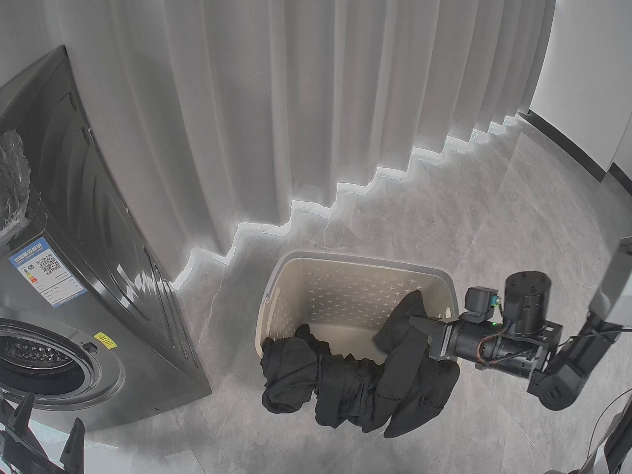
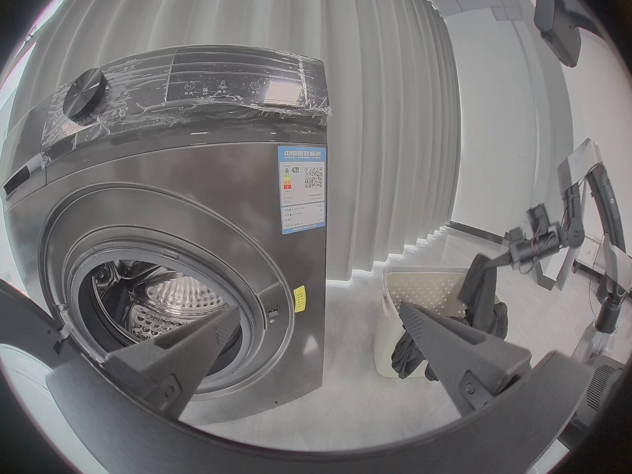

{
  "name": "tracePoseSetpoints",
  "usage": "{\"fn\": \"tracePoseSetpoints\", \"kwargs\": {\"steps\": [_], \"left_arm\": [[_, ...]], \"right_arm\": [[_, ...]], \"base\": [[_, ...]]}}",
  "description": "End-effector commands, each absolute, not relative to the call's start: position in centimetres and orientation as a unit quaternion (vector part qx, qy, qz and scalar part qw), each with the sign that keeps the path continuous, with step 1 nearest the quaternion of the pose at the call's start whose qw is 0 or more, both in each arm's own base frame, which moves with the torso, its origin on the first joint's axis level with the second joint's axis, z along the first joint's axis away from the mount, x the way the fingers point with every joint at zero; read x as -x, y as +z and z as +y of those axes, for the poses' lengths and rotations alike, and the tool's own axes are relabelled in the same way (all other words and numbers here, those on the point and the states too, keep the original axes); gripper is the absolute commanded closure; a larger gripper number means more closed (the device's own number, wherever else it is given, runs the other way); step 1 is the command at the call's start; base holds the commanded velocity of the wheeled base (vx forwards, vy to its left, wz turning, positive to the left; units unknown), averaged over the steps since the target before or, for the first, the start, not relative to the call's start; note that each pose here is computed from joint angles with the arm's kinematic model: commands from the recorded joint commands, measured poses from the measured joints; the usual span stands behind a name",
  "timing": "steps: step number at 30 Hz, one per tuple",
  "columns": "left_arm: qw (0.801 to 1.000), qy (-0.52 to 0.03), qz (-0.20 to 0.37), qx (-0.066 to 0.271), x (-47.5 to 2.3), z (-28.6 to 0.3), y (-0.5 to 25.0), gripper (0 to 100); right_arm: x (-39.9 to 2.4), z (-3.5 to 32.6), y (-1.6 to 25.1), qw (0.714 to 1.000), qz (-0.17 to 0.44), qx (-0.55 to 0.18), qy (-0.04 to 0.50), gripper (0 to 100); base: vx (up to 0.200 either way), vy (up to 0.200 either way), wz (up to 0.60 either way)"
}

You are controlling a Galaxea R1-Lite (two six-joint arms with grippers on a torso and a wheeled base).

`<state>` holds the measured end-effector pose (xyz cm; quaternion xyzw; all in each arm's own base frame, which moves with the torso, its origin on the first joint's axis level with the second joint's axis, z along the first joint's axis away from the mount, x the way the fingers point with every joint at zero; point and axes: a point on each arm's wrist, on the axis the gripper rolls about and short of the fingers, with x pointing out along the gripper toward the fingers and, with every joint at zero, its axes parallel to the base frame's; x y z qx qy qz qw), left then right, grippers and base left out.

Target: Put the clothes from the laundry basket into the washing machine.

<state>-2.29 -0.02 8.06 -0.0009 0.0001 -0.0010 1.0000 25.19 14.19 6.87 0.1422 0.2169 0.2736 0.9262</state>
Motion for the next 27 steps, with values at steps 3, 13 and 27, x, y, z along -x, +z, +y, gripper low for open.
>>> {"fn": "tracePoseSetpoints", "kwargs": {"steps": [3, 13, 27], "left_arm": [[1.0, 0.0, 0.001, 0.002, 2.3, 0.0, 7.5, 0], [1.0, -0.001, 0.0, 0.0, 2.3, 0.0, 7.6, 0], [1.0, -0.001, 0.001, 0.002, 2.3, 0.0, 7.5, 0]], "right_arm": [[-17.2, 14.7, 16.3, 0.885, 0.093, -0.231, 0.395, 100], [-15.2, 14.3, 18.3, 0.857, 0.066, -0.245, 0.449, 100], [-14.2, 13.8, 18.7, 0.844, 0.055, -0.238, 0.478, 100]], "base": [[0.0, 0.0, 0.0], [0.0, 0.0, 0.0], [-0.071, 0.0, 0.0]]}}
